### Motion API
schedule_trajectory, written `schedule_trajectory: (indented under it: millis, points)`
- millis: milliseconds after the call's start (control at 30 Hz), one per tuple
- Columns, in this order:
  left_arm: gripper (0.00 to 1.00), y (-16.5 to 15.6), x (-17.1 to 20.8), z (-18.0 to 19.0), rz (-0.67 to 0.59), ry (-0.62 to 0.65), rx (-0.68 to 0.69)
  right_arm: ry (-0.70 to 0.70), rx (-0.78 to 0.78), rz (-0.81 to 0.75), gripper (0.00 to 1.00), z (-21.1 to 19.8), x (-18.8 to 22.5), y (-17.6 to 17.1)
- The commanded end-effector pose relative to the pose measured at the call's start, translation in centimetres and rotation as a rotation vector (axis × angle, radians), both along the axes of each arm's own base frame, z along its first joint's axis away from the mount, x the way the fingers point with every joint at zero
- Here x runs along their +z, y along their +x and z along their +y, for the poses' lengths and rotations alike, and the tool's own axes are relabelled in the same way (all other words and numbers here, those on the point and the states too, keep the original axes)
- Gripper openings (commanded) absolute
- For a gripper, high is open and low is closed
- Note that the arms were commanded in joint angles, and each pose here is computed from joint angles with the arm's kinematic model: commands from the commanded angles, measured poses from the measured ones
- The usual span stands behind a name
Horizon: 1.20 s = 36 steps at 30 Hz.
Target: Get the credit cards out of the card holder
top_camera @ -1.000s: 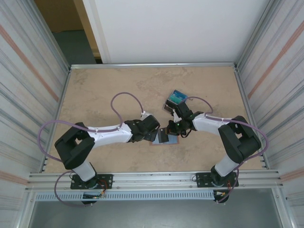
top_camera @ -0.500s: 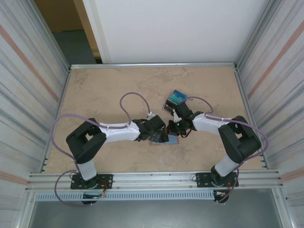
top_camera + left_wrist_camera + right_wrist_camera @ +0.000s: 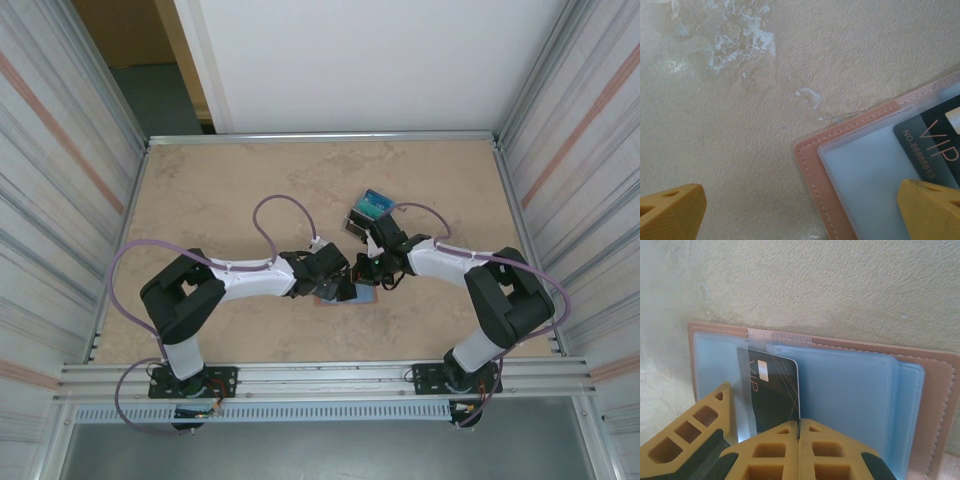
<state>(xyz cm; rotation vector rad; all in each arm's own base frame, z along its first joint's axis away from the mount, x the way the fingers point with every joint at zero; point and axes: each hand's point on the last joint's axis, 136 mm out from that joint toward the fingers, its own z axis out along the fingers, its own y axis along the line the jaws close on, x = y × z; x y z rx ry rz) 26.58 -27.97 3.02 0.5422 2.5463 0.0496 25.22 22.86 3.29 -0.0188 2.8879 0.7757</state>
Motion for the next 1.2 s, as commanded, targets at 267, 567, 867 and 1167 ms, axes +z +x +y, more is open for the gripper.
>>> schedule_trajectory:
  millis: [267, 567, 867, 1167]
  points:
    - [0.99, -0.6, -1.5, 1.1, 0.043, 0.069, 0.012, 0.111, -0.022, -0.004, 0.06, 0.9, 2.4, -0.4]
    - [0.99, -0.7, -1.5, 1.0, 0.047, 0.059, 0.015, 0.180, 0.000, -0.003, 0.20, 1.9, 2.6, -0.8]
    - [0.99, -0.7, -1.4, 1.0, 0.045, 0.047, 0.019, 0.151, 0.023, 0.008, 0.15, 2.9, 1.1, -1.1]
    - [0.99, -0.8, -1.1, 1.9, 0.026, 0.056, 0.035, 0.070, 0.016, -0.022, 0.03, 2.1, 1.0, -0.9]
